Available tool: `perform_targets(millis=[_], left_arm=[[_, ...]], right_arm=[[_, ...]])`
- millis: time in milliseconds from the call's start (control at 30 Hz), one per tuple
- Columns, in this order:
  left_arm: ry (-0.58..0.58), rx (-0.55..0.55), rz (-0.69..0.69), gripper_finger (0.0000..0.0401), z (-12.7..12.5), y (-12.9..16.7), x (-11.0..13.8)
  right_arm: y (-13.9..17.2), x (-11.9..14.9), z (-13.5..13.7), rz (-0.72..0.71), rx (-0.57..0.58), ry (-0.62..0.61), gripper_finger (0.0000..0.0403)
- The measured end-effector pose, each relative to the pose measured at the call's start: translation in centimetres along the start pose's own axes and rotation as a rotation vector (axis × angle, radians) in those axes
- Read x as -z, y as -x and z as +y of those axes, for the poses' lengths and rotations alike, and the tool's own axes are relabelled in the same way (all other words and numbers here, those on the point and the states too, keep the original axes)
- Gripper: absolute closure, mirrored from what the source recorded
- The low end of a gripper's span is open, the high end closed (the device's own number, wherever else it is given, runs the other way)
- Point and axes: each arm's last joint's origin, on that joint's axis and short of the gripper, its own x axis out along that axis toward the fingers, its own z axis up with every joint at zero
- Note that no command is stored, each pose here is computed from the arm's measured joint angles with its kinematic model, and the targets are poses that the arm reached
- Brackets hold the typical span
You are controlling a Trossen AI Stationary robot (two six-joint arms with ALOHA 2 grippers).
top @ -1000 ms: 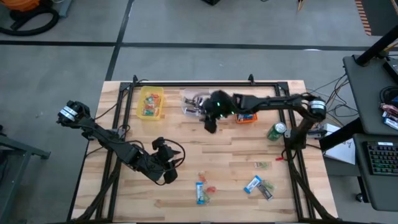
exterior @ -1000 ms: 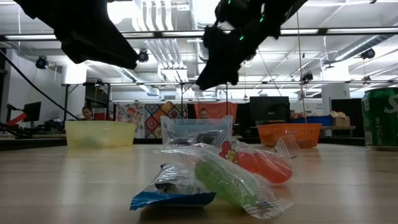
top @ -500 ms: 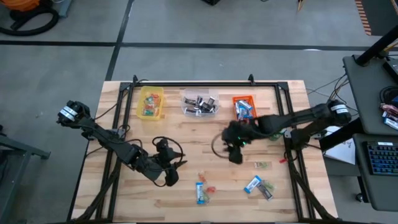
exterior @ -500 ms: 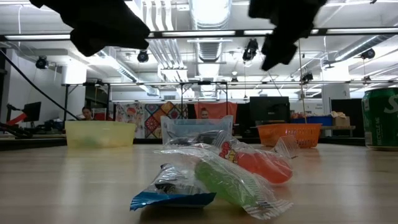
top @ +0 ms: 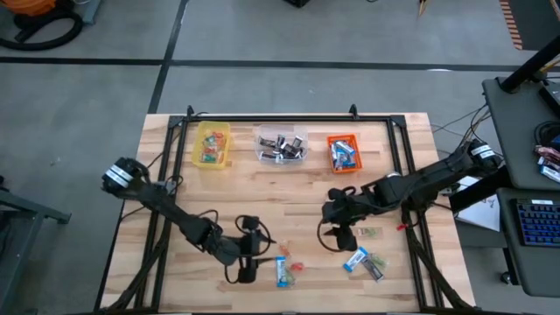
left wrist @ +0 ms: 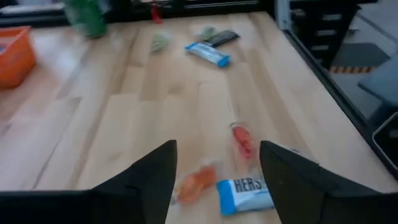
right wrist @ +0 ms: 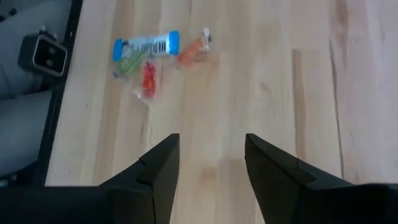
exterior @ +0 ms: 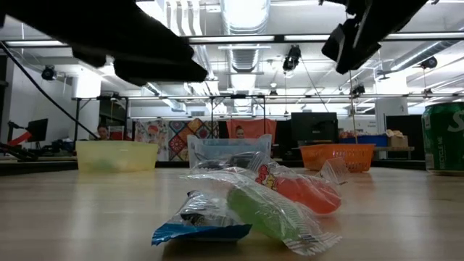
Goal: Organize candy in baskets
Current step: Put the orange gummy into the yellow bin
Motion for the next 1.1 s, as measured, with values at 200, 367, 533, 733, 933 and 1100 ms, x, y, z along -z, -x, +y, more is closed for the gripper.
perform_targets(millis=[200, 367, 533, 733, 933, 1100], left_arm=[[-0.041, -0.048, 0.042, 0.0188, 1.4, -2.8, 2.2], [-0.07, 0.039, 0.078, 0.0203, 2.3, -4.6, 3.6], [-0.073, 0.058, 0.099, 0.0231, 2.5, -5.4, 4.7], [-0.061, 0.038, 0.096, 0.0278, 2.9, -5.6, 4.6], [-0.053, 0.019, 0.101, 0.0331, 3.3, -5.7, 4.7], [-0.036, 0.023, 0.115, 0.0376, 3.4, -5.6, 5.0]], right_arm=[[-0.2, 0.6, -0.1, 0.043, -0.009, -0.002, 0.0227], [-0.7, 1.3, -0.4, 0.063, -0.002, -0.012, 0.0227], [-1.1, 2.0, -0.6, 0.086, 0.007, -0.032, 0.0229], [-1.3, 1.9, -0.6, 0.061, -0.002, -0.038, 0.0229], [-1.7, 2.0, -0.1, 0.01, -0.031, -0.017, 0.0229], [-2.3, 2.8, 0.2, 0.007, -0.045, -0.001, 0.0229]])
